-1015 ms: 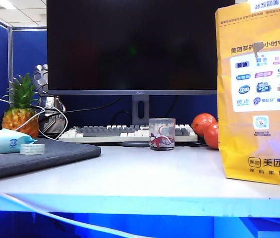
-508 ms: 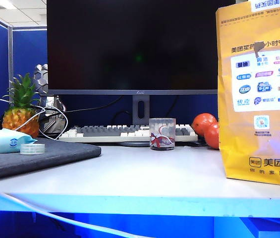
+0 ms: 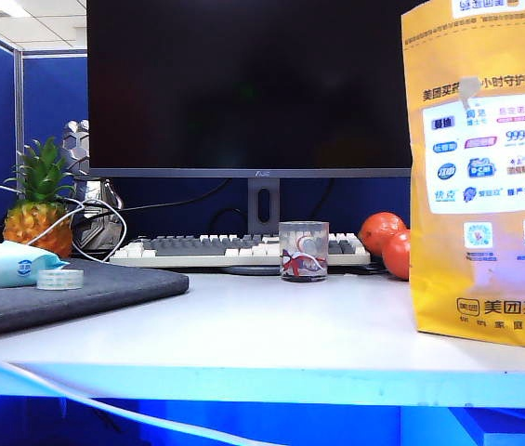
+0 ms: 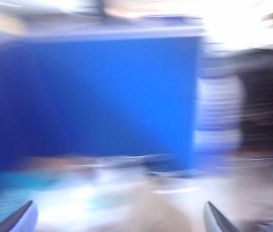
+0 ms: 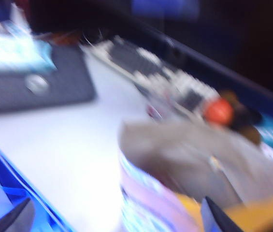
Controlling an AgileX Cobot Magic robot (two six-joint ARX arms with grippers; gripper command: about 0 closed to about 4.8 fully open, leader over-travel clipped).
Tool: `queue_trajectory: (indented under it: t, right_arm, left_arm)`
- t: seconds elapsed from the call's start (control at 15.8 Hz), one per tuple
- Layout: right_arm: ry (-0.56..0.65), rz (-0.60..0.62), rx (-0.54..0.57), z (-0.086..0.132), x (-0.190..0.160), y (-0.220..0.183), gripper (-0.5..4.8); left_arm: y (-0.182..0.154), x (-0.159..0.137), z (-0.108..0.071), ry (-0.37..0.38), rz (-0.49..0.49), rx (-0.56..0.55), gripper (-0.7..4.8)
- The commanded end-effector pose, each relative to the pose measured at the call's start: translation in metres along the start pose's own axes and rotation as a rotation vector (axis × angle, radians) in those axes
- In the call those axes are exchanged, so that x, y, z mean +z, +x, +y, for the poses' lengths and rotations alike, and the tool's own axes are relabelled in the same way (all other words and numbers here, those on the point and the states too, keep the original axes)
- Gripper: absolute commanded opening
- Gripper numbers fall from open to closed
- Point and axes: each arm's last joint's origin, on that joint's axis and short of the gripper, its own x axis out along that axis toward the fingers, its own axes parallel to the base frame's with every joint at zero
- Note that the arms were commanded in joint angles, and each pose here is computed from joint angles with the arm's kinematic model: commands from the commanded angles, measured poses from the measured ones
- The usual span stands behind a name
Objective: Pick up the green apple and throw it into the yellow paper bag.
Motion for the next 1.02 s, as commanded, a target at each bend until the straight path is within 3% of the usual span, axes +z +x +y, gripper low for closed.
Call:
queue_trajectory:
  t: [0.06, 0.19, 0.38, 0.44, 0.57, 0.76, 1.02]
  right_arm:
    - [0.004, -0.140, 0.100, 0.001, 0.016, 0.007, 4.79]
    - [0.035, -0.142, 0.180, 0.002, 0.022, 0.023, 4.79]
    - [0.035, -0.128, 0.305, 0.005, 0.029, 0.052, 4.79]
    - [0.035, -0.134, 0.372, 0.006, 0.032, 0.064, 4.79]
    - [0.082, -0.108, 0.485, 0.009, 0.035, 0.098, 4.79]
    - [0.142, -0.060, 0.598, 0.012, 0.034, 0.129, 4.79]
    - [0.122, -0.094, 0.629, 0.020, 0.038, 0.151, 4.79]
  left_arm:
    - [-0.084, 0.053, -0.026, 0.266, 0.278, 0.453, 4.79]
    - [-0.154, 0.080, -0.049, 0.241, 0.346, 0.513, 4.79]
    - [-0.211, 0.088, -0.075, 0.190, 0.464, 0.628, 4.79]
    - [-0.228, 0.090, -0.086, 0.182, 0.512, 0.697, 4.52]
    - [-0.262, 0.090, -0.125, 0.164, 0.543, 0.767, 4.29]
    - [-0.291, 0.063, -0.164, 0.153, 0.547, 0.868, 4.28]
    - [-0.307, 0.003, -0.193, 0.111, 0.577, 0.903, 4.30]
